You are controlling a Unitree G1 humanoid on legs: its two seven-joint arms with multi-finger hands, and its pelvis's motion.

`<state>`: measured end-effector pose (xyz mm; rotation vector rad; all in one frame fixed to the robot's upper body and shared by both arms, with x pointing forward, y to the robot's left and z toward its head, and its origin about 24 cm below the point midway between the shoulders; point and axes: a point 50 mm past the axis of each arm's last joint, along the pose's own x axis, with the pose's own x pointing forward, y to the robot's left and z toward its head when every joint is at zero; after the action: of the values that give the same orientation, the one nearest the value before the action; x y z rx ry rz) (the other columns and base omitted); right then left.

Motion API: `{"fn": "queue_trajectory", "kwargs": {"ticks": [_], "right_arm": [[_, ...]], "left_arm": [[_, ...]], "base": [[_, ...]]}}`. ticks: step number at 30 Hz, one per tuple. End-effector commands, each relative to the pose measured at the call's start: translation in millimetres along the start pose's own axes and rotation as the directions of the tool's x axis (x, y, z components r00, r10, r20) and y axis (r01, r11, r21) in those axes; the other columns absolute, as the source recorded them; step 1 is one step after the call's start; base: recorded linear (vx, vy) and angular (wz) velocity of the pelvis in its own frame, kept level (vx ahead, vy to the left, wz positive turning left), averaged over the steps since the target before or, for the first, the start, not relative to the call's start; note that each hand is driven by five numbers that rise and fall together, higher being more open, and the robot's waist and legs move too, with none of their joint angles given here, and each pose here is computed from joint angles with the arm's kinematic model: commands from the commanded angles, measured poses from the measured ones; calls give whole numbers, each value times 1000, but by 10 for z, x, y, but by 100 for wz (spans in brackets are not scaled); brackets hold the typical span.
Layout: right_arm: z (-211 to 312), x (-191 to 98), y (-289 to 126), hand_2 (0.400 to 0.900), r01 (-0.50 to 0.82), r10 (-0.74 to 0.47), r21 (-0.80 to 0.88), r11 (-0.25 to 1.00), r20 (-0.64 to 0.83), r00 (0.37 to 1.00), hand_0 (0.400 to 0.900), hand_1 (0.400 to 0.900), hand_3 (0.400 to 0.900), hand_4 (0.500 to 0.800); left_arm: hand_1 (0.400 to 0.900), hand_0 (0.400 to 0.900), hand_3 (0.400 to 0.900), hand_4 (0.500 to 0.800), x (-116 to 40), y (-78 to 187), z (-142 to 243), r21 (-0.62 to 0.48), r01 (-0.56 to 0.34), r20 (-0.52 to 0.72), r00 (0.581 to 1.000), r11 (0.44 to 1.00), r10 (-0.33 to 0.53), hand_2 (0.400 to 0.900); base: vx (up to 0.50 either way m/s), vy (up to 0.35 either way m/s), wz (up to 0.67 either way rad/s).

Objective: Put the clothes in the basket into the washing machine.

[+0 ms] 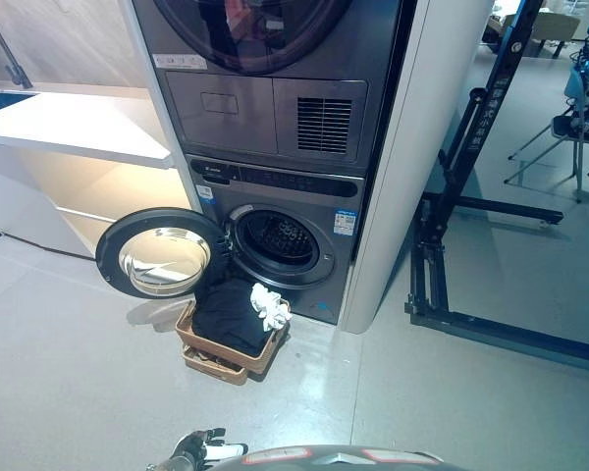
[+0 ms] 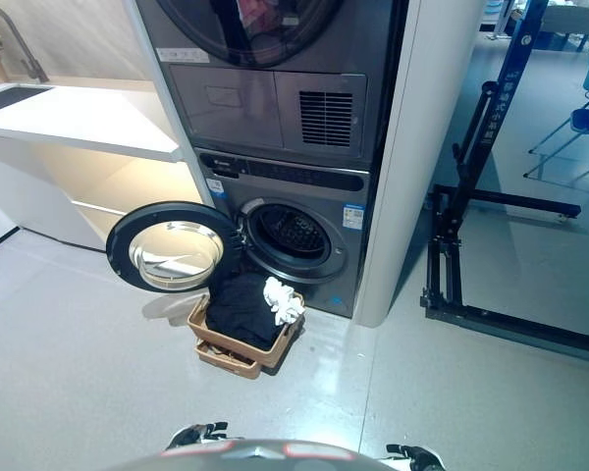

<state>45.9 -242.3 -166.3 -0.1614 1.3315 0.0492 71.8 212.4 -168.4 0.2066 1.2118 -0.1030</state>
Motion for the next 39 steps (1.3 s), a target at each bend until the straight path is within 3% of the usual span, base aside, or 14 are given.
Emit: {"fn": "queue_trajectory", "kwargs": {"ticks": [1, 22, 29, 39], "right_arm": [[74, 23, 50, 900, -7, 7, -15, 1000, 13, 1000, 900, 900, 900, 800], [276, 36, -13, 900, 3, -2, -11, 1000, 62, 998, 900, 900, 900, 800], [115, 3, -90, 900, 29, -33, 99, 995, 39, 999, 900, 900, 900, 800], [28, -18, -143, 900, 45, -45, 80, 996, 4, 999, 900, 900, 900, 800]], "left_arm": [[900, 900, 900, 800, 19, 167, 183, -22, -53, 48, 997, 998, 54, 900], [900, 900, 900, 800, 12, 299, 263, -97, -107, 71, 991, 990, 114, 900], [900, 900, 900, 800, -1, 446, 356, -65, -139, 87, 986, 988, 144, 900], [900, 900, 900, 800, 18, 386, 414, -41, -130, 104, 986, 991, 133, 900]], "base": [[0, 0, 0], [32, 80, -5], [220, 103, 59], [399, -129, 49]]}}
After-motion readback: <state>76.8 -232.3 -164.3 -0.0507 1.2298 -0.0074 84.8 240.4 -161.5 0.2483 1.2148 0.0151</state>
